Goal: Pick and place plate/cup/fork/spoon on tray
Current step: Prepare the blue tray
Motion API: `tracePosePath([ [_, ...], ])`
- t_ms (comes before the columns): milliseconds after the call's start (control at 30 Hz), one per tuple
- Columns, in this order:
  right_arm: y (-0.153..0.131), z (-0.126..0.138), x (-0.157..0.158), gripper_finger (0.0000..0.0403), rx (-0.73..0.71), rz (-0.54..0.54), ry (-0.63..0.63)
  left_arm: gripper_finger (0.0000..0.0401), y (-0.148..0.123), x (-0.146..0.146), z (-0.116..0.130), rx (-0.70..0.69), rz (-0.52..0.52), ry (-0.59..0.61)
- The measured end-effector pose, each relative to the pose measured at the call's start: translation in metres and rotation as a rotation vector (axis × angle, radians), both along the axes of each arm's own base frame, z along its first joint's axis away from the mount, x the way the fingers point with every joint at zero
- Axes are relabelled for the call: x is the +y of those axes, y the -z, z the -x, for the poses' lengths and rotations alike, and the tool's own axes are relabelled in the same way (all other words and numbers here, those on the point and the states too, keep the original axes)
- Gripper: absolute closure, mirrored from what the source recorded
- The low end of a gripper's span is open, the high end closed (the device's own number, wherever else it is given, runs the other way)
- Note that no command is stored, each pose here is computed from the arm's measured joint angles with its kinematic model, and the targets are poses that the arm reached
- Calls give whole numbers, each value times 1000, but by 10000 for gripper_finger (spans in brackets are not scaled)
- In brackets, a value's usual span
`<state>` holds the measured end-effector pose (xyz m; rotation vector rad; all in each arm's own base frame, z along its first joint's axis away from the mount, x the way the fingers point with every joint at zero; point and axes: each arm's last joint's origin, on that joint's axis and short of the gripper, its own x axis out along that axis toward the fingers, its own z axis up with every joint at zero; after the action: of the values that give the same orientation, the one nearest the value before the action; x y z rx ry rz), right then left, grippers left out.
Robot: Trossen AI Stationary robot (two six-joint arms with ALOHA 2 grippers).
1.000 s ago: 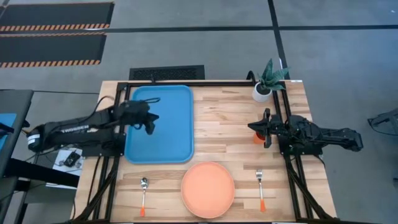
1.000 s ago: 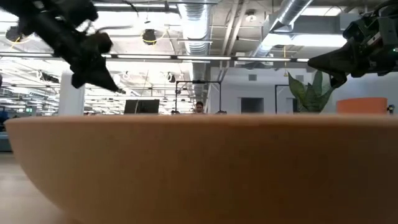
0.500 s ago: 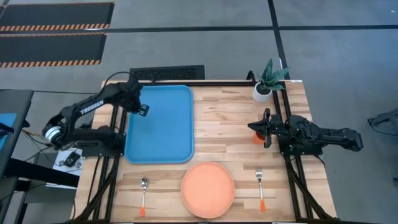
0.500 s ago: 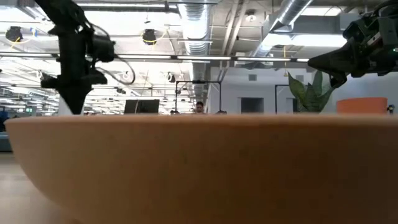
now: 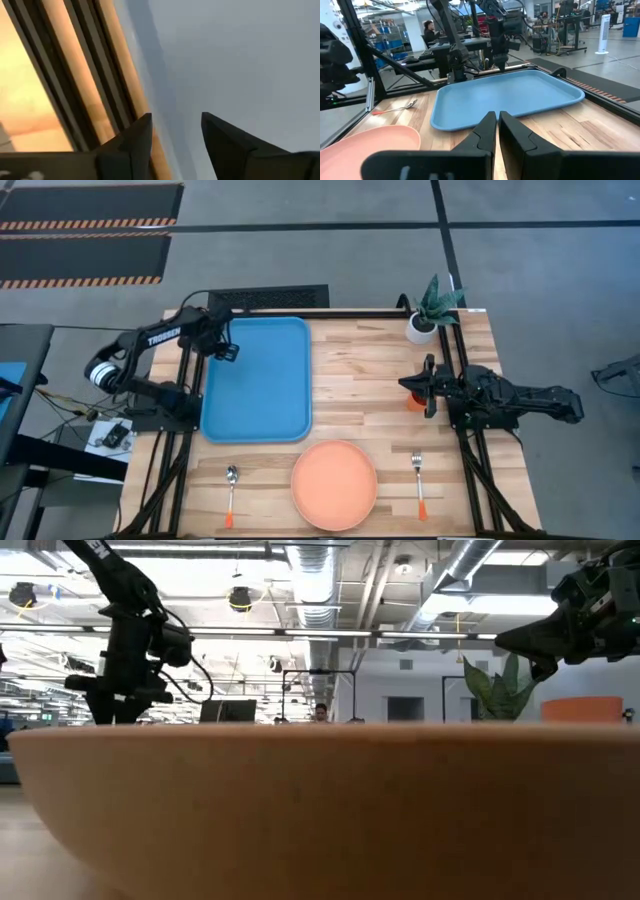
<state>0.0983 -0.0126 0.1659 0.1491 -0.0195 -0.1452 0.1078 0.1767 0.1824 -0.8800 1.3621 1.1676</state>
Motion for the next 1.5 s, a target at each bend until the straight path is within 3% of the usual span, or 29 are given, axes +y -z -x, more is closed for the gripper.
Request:
tracePosePath([
  [267,0,0,0,356,-1,0,0,236,1,6,-8,102,133,0],
  [467,0,0,0,356,0,0,0,236,-14,12,-13,21,191,-5],
  [567,0,0,0,356,0,0,0,236,-26,19,-21,-33,156,33],
  [700,0,0,0,356,0,0,0,237,-49,35,-35,-101,9,53],
  [767,0,0,0,356,0,0,0,245,-54,45,-34,-100,13,28],
  [967,0,0,0,356,0,0,0,297,-32,74,-24,-29,278,-82],
  [1100,0,0,0,356,-1,0,0,304,-17,91,-35,67,295,-51],
  [1233,0,0,0,356,0,0,0,284,-7,104,-38,187,307,-65],
  [1500,0,0,0,356,0,0,0,224,12,110,-41,298,360,-62],
])
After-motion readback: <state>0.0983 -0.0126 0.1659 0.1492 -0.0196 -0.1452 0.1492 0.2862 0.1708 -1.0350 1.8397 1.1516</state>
